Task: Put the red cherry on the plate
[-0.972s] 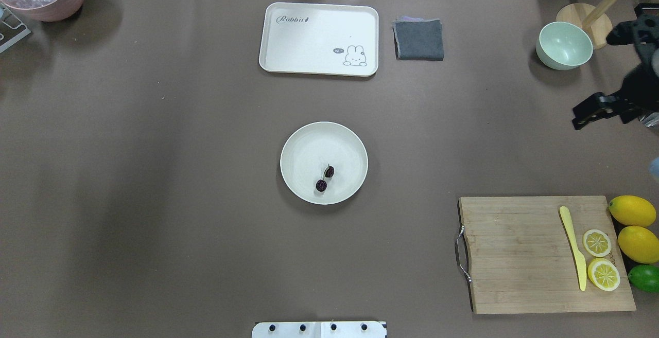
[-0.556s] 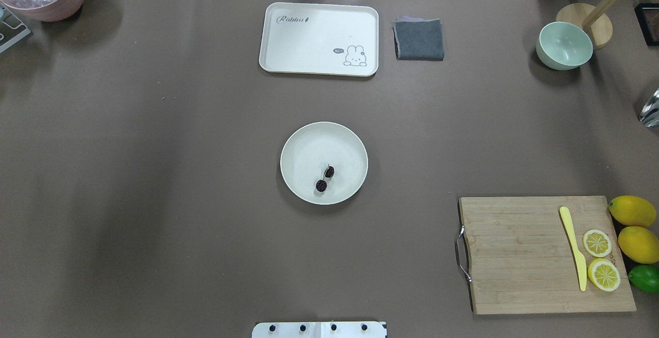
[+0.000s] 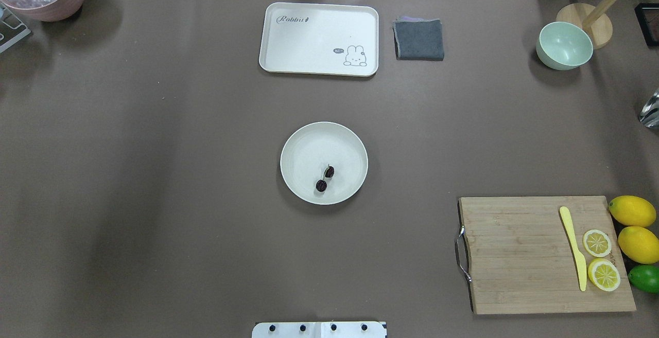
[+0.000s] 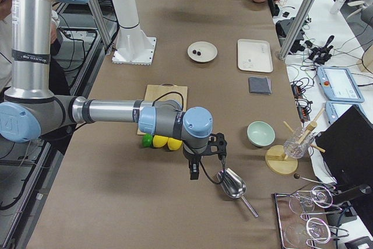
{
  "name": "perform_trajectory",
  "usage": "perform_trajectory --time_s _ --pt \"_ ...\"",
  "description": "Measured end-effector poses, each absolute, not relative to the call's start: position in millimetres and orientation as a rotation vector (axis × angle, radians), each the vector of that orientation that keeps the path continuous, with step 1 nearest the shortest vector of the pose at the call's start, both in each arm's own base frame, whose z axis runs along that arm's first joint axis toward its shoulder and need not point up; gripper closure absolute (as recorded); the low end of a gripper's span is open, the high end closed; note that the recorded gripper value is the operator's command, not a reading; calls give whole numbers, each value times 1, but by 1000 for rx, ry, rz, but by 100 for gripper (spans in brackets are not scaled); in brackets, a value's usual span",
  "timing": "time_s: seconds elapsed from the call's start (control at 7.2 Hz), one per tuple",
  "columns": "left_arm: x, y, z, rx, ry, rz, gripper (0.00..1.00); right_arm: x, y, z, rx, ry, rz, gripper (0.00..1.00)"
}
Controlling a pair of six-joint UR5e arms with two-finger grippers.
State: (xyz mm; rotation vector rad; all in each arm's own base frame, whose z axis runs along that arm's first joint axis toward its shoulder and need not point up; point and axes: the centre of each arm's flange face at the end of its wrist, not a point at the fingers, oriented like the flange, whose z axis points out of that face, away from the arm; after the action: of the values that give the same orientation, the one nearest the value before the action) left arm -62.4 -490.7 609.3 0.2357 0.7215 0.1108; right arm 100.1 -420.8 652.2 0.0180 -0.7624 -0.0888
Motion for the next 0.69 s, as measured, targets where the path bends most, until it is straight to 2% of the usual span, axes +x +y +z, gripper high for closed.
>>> perform_trajectory --time_s 0.69 --pt "-62 -487 612 231 720 110 2 104 -418 654 14 -765 -70 0"
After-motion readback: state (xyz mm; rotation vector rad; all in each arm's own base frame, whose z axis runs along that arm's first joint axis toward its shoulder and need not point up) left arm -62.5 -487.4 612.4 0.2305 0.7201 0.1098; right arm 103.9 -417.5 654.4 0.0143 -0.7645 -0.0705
